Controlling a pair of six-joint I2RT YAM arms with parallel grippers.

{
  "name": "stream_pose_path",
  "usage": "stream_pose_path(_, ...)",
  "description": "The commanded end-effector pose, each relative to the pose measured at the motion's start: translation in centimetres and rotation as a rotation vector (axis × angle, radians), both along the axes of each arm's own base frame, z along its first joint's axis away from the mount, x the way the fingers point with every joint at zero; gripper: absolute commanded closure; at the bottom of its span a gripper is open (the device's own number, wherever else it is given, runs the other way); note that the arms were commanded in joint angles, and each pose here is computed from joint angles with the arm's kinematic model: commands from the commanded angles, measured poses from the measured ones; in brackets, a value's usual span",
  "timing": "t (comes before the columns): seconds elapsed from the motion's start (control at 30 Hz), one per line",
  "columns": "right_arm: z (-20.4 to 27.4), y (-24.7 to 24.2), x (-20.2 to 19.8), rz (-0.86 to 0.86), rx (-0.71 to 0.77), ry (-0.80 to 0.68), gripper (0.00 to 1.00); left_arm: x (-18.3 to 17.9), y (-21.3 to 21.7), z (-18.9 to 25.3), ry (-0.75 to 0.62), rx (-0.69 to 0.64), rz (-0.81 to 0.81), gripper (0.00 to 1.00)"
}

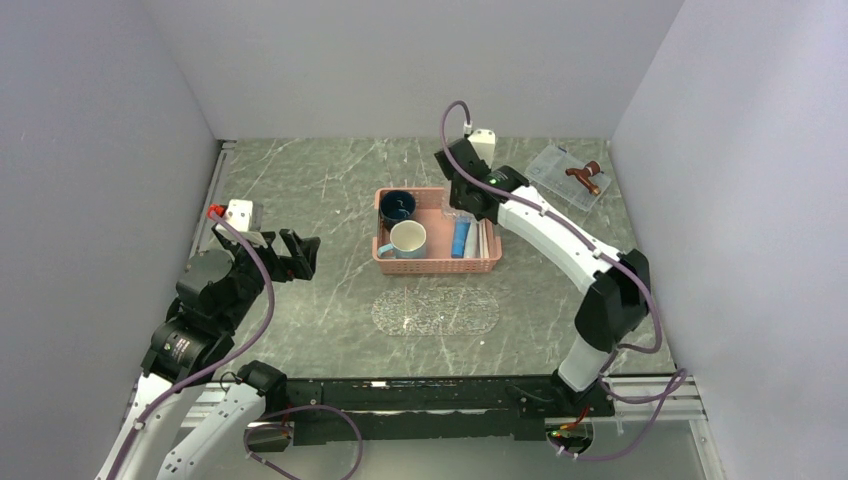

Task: Prepare toiletry sets of a toothbrush and toothpaste on the tray

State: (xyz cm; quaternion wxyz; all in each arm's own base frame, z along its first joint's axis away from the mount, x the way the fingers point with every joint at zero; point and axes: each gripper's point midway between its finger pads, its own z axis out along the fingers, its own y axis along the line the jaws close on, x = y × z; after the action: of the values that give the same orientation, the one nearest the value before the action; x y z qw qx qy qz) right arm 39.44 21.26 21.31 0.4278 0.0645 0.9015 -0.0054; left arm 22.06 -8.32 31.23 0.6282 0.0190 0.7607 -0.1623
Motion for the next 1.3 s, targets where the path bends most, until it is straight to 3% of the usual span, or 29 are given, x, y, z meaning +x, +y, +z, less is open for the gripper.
stream_pose_path(0.0, 1.3, -1.3, -2.1, 0.013, -0.005, -0.035, 1.00, 0.3, 0.2, 0.8, -0.026, -0.011, 0.014, 0.01)
stream_pose_path(0.4, 2.1, -1.2, -10.0, 0.106, 0.066, -0.007, 1.00, 0.2, 0.4, 0.8, -0.028, -0.010, 0.022, 0.01)
stream_pose_path(0.8, -0.6, 0.8, -16.5, 0.145, 0.115, 0.063, 1.00, 0.3, 0.3, 0.7, -0.022, -0.009, 0.020, 0.01)
stream_pose_path(1.27, -6.6, 4.8, -20.1, 0.067, 0.085, 0.119, 1.00, 0.3, 0.3, 0.6, -0.021, -0.007, 0.021, 0.01)
